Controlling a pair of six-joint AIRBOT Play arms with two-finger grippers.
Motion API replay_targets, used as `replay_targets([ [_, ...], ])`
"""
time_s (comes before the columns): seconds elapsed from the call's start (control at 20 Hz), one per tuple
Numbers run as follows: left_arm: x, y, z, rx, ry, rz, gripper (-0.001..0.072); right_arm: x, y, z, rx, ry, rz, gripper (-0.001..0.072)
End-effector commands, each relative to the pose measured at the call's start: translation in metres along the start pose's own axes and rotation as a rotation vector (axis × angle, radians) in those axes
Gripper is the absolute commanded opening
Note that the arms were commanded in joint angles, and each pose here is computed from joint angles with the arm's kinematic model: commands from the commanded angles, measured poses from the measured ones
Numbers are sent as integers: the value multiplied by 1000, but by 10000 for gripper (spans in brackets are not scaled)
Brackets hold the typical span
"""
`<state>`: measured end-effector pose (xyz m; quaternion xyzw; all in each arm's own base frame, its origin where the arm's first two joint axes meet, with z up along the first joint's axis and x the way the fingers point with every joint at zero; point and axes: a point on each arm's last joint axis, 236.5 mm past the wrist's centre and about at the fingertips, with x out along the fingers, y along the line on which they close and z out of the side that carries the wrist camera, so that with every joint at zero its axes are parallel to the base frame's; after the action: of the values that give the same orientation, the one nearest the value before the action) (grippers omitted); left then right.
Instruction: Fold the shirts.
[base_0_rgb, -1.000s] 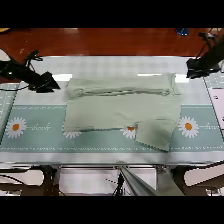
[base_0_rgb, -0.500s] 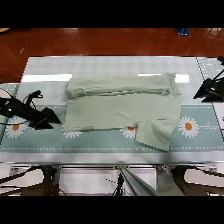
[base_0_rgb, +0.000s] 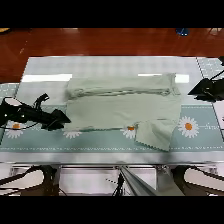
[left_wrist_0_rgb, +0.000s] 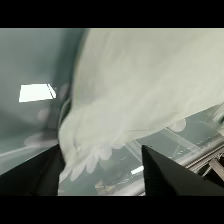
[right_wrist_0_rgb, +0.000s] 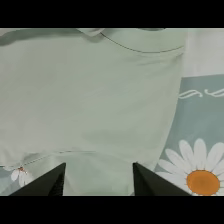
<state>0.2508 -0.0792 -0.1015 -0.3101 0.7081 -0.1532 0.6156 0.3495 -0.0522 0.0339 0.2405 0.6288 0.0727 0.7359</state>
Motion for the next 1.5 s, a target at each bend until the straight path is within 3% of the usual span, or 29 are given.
replay_targets([
  [0.0, 25, -7, -4, 50, 42, 30, 572, 0, 5, -2, -1, 5, 20, 477],
  [0.05, 30, -8, -7, 56, 59, 32, 393, 0, 5, -7, -2, 24, 21, 477],
  [0.1, 31, -7, -8, 54, 64, 33, 97, 0, 1, -15, -17, 59, 7, 477],
  [0.15, 30, -7, -8, 52, 63, 31, 34, -1, -10, -24, -30, 94, -40, 477],
  [0.3, 25, -6, -11, 36, 75, 16, 34, 0, -41, -42, 25, 66, -119, 477],
  [0.4, 25, -6, -11, 54, 77, 12, 34, 17, -53, -76, 96, 113, -101, 491],
  [0.45, 25, -6, -11, 56, 77, 12, 34, 29, -57, -96, 124, 149, -88, 543],
  [0.6, 24, -6, -11, 57, 77, 11, 34, 63, -54, -128, 169, 196, -29, 543],
  [0.85, 23, -9, -14, 72, 93, 3, 34, 103, -44, -123, 279, 86, 63, 540],
  [1.2, 13, -17, 0, 102, 63, 2, 34, 135, -46, -125, 341, 10, 57, 522],
  [1.25, 11, -18, 4, 108, 55, 3, 35, 140, -41, -123, 318, 5, 52, 505],
  [1.3, 9, -20, 7, 115, 47, 3, 34, 146, -33, -120, 288, -1, 49, 427],
  [1.35, 6, -23, 9, 124, 46, 0, 34, 147, -25, -115, 254, -8, 54, 220],
  [1.4, 2, -27, 11, 135, 47, -4, 34, 143, -16, -109, 216, -5, 63, 74],
  [1.45, -4, -31, 15, 148, 41, -8, 34, 133, -7, -100, 166, -12, 77, 55],
])
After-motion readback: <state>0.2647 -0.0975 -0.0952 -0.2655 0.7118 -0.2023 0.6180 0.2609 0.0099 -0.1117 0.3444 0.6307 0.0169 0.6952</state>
